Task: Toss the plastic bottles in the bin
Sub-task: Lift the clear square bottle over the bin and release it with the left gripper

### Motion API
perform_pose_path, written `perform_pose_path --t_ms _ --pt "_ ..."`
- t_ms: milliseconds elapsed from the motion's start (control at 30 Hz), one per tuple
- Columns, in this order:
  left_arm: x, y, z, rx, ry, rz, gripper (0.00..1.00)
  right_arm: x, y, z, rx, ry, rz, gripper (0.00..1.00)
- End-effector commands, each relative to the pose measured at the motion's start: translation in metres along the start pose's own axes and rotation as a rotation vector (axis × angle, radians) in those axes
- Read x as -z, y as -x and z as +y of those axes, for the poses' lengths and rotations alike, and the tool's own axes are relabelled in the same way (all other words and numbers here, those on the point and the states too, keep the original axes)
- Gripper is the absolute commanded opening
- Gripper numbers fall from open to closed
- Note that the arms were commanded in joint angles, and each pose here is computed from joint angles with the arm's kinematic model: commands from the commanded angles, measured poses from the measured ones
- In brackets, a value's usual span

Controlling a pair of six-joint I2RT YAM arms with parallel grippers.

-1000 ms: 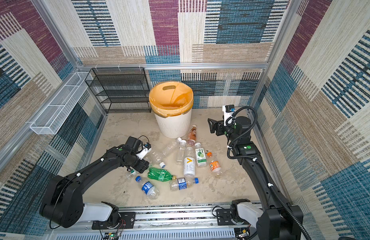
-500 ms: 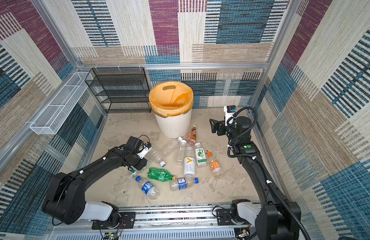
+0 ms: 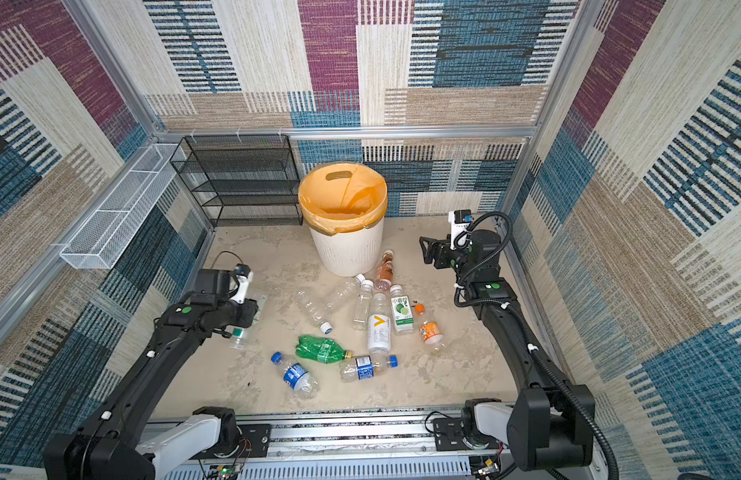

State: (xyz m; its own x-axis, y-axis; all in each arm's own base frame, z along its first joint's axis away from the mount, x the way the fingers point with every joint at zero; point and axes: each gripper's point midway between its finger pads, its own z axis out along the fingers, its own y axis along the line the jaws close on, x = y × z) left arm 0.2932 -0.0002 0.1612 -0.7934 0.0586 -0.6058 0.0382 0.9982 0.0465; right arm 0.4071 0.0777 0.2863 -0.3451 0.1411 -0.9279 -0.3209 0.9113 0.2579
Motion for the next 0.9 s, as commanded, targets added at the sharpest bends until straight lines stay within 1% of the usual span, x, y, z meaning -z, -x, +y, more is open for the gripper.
perform_pose_path --t_ms 0,67,133,167,200,267,367,400,433,467,500,533,567,600,633,700,767,800,867 --pt "-0.003 0.005 0.004 0.314 -0.102 -0.031 0.49 -0.003 0.008 0.006 -0.024 0.04 -0.02 0.88" --pt "-0.011 0.004 0.006 0.436 -0.163 -0.021 0.49 -0.006 0.003 0.005 -0.037 0.042 -0.003 0.88" --pt "-0.014 0.009 0.001 0.525 -0.234 -0.021 0.48 -0.008 -0.003 0.004 -0.052 0.04 0.015 0.87" --pt "-0.01 0.02 -0.005 0.538 -0.283 -0.044 0.48 -0.009 -0.006 0.003 -0.059 0.039 0.023 0.87" --pt "-0.001 0.038 -0.01 0.546 -0.337 -0.089 0.49 -0.009 -0.009 0.003 -0.067 0.041 0.031 0.87" --pt "0.03 0.087 -0.015 0.548 -0.415 -0.215 0.48 -0.009 -0.012 0.003 -0.078 0.046 0.037 0.87" --pt "0.113 0.194 -0.025 0.461 -0.527 -0.453 0.48 -0.008 -0.013 0.006 -0.094 0.058 0.037 0.86" --pt "0.148 0.235 -0.036 0.419 -0.585 -0.541 0.48 -0.008 -0.012 0.007 -0.1 0.061 0.031 0.86" --pt "0.175 0.268 -0.048 0.389 -0.631 -0.611 0.48 -0.008 -0.013 0.006 -0.109 0.065 0.03 0.86" --pt "0.2 0.3 -0.065 0.352 -0.696 -0.679 0.52 -0.009 -0.014 0.007 -0.119 0.072 0.026 0.86" --pt "0.221 0.33 -0.087 0.297 -0.763 -0.733 0.59 -0.011 -0.015 0.009 -0.129 0.083 0.03 0.86" --pt "0.232 0.352 -0.102 0.273 -0.799 -0.758 0.62 -0.012 -0.016 0.01 -0.139 0.096 0.032 0.86" --pt "0.234 0.37 -0.113 0.272 -0.839 -0.759 0.65 -0.013 -0.016 0.012 -0.15 0.106 0.032 0.86" --pt "0.234 0.386 -0.124 0.268 -0.884 -0.763 0.73 -0.013 -0.017 0.013 -0.163 0.118 0.032 0.87" --pt "0.227 0.396 -0.127 0.289 -0.892 -0.752 0.82 -0.012 -0.017 0.015 -0.169 0.126 0.031 0.87" --pt "0.21 0.405 -0.13 0.32 -0.904 -0.718 0.86 -0.008 -0.017 0.017 -0.169 0.133 0.03 0.88" --pt "0.204 0.405 -0.131 0.327 -0.908 -0.709 0.95 -0.004 -0.016 0.017 -0.154 0.122 0.029 0.89" --pt "0.207 0.403 -0.131 0.313 -0.907 -0.724 0.99 -0.002 -0.016 0.016 -0.145 0.111 0.031 0.89" --pt "0.21 0.396 -0.12 0.298 -0.831 -0.76 0.99 0.0 -0.017 0.015 -0.134 0.097 0.038 0.89"
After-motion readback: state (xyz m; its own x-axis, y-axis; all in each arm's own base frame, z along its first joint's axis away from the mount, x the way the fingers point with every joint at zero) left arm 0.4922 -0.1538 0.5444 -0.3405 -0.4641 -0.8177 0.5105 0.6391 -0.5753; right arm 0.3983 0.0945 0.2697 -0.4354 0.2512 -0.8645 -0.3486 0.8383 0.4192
